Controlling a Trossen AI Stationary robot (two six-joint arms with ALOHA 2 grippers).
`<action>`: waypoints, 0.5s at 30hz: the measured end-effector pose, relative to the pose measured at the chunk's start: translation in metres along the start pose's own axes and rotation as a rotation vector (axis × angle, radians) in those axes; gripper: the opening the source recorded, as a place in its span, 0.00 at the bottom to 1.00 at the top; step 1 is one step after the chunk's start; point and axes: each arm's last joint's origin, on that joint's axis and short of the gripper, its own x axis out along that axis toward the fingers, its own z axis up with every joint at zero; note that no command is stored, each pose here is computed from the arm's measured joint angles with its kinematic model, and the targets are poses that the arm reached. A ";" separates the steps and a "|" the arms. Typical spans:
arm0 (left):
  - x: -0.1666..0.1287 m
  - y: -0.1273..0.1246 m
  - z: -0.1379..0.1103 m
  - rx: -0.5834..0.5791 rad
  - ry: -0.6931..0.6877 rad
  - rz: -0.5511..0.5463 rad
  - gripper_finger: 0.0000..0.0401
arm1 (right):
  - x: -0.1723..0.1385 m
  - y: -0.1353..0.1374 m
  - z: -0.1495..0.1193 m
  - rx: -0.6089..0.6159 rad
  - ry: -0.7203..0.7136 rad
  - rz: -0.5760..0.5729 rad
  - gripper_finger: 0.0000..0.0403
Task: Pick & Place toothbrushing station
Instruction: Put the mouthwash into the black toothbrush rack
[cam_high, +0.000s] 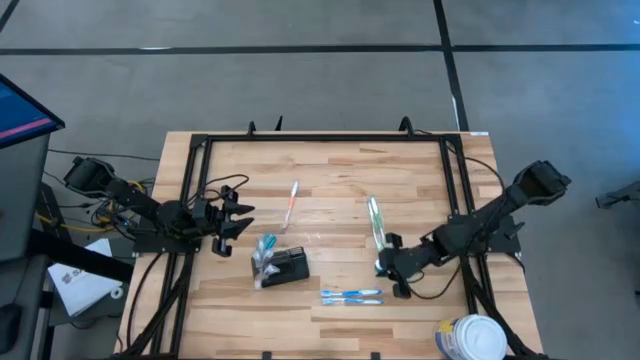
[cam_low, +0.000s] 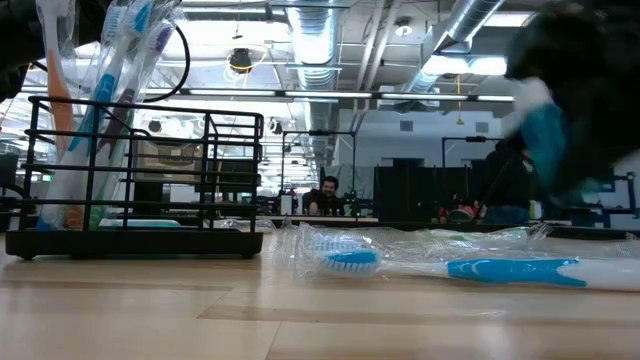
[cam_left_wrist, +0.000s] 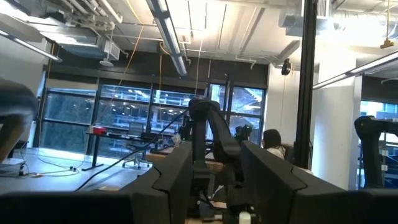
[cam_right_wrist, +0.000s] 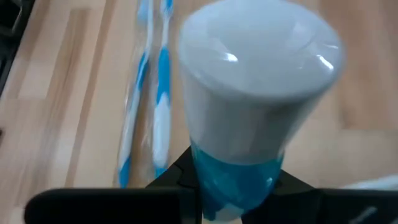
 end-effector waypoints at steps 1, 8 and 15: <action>0.002 -0.001 0.001 -0.002 -0.004 0.000 0.33 | -0.004 -0.002 0.007 -0.005 -0.003 -0.006 0.13; 0.024 -0.010 0.007 0.023 0.049 -0.003 0.33 | -0.019 -0.014 0.051 -0.037 0.022 -0.003 0.13; 0.056 -0.023 0.019 0.075 0.171 -0.010 0.33 | -0.035 -0.025 0.086 -0.082 0.035 0.033 0.13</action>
